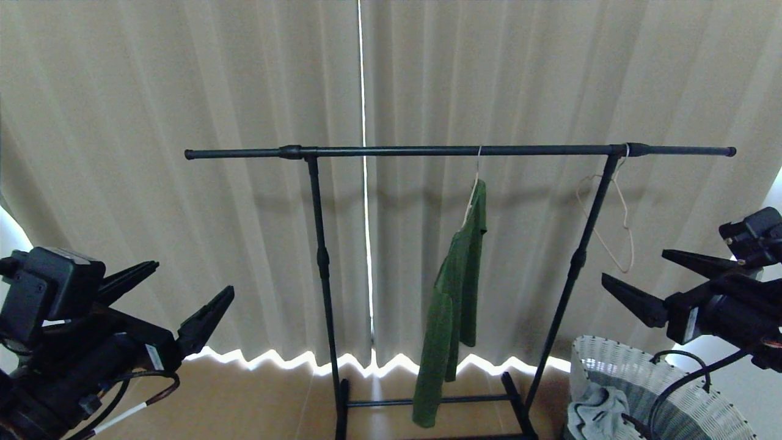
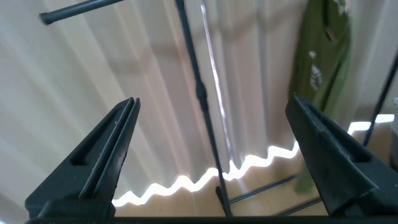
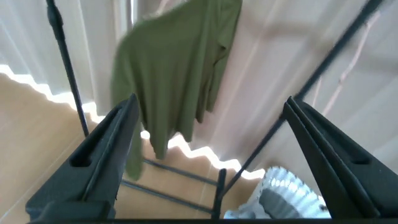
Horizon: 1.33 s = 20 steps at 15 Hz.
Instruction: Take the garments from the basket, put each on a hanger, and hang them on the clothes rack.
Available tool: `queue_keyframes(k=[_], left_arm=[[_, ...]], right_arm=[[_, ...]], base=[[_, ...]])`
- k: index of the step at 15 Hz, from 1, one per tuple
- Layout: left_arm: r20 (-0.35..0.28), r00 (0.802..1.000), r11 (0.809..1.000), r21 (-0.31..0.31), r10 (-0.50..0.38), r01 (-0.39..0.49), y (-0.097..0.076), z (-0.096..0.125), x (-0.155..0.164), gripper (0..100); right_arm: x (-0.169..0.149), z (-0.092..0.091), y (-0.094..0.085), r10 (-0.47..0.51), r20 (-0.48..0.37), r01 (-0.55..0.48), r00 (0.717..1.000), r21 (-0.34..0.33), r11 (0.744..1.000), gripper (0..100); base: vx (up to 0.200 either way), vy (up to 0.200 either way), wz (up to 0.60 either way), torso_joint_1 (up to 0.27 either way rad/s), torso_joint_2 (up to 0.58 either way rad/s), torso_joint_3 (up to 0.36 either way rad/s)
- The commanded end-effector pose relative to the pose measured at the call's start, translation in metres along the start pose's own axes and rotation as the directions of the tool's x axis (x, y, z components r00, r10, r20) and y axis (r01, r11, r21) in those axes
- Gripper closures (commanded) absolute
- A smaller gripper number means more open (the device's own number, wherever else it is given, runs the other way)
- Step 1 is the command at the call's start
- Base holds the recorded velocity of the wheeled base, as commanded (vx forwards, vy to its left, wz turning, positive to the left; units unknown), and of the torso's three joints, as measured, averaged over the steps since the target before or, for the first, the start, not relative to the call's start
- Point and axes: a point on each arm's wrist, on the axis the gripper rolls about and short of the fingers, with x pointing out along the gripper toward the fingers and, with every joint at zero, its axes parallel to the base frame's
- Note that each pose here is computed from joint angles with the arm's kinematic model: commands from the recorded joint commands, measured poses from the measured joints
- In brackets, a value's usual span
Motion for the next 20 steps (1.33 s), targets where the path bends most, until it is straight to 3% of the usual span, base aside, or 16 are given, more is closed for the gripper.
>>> queue_keyframes(k=[1, 8, 17, 20], left_arm=[[-0.012, 1.0, 1.0, 0.003, 0.027, -0.027, 0.004, -0.003, -0.002, 0], [0.046, 0.998, 0.999, -0.004, 0.043, -0.043, 0.005, -0.001, -0.033, 0], [-0.032, 0.995, 0.995, -0.005, 0.094, -0.095, 0.012, -0.012, -0.026, 0], [-0.052, 0.994, 0.996, -0.001, 0.093, -0.093, 0.012, -0.016, -0.026, 0]], right_arm=[[-0.022, 0.001, 0.003, -0.028, 0.041, 0.029, 0.999, -0.004, 1.0, 0], [-0.036, -0.038, 0.005, -0.039, -0.084, 0.044, 0.996, 0.069, 0.997, 0], [-0.052, -0.03, 0.006, -0.061, -0.006, 0.061, 0.998, 0.054, 0.997, 0], [-0.052, -0.029, 0.006, -0.061, -0.006, 0.061, 0.998, 0.054, 0.997, 0]], base=[[0.0, 0.0, 0.0, 0.0, 0.0, 0.0], [0.0, 0.0, 0.0, 0.0, 0.0, 0.0], [0.0, 0.0, 0.0, 0.0, 0.0, 0.0], [0.0, -0.2, 0.0, 0.002, 0.0, 0.005]])
